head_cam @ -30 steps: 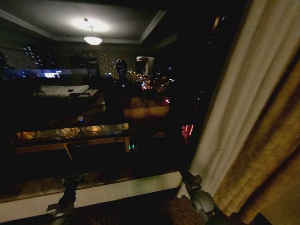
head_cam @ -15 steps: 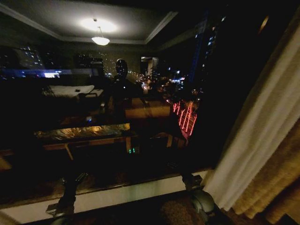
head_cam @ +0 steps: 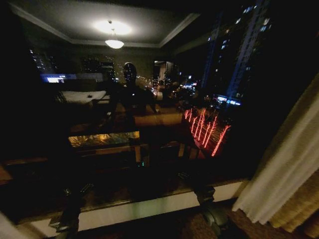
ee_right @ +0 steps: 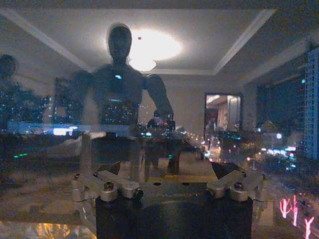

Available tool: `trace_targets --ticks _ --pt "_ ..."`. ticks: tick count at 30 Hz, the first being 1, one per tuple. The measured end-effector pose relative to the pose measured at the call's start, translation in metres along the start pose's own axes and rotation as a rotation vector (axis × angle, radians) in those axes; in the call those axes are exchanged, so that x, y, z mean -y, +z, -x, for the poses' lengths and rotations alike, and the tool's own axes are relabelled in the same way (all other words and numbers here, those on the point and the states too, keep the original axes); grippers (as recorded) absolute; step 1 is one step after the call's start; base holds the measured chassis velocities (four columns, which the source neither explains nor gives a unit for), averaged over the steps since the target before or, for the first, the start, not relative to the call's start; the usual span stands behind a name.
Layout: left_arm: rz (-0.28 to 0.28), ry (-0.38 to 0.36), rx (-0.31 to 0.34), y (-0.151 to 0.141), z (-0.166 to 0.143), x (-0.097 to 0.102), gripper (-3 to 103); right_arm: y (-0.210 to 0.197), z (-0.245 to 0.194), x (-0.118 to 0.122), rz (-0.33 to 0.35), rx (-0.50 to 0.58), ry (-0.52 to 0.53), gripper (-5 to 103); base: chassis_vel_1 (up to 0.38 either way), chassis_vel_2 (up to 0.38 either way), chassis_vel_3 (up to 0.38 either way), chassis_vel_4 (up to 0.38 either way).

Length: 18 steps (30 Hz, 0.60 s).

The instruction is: Open the curtains by pulling them apart, changing their state from closed to fully open.

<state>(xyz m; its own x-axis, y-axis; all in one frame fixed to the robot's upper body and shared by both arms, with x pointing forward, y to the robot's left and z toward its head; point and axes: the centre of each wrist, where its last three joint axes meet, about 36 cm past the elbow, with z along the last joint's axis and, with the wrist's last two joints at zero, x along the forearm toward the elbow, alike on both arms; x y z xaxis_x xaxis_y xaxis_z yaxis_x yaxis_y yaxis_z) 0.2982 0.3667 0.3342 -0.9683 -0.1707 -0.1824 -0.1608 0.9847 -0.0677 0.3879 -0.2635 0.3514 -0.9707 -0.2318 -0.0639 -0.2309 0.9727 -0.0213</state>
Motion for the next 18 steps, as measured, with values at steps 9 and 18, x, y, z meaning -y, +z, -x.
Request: trace_targets --ticks 9,18 --pt "0.000 0.000 0.000 0.0000 0.0000 0.0000 100 0.0000 0.0000 0.0000 0.000 0.000 0.000 100 0.406 0.309 -0.401 -0.300" --pt "0.000 0.000 0.000 0.0000 0.0000 0.0000 100 0.0000 0.0000 0.0000 0.000 0.000 0.000 100 0.406 0.271 -0.411 -0.284"
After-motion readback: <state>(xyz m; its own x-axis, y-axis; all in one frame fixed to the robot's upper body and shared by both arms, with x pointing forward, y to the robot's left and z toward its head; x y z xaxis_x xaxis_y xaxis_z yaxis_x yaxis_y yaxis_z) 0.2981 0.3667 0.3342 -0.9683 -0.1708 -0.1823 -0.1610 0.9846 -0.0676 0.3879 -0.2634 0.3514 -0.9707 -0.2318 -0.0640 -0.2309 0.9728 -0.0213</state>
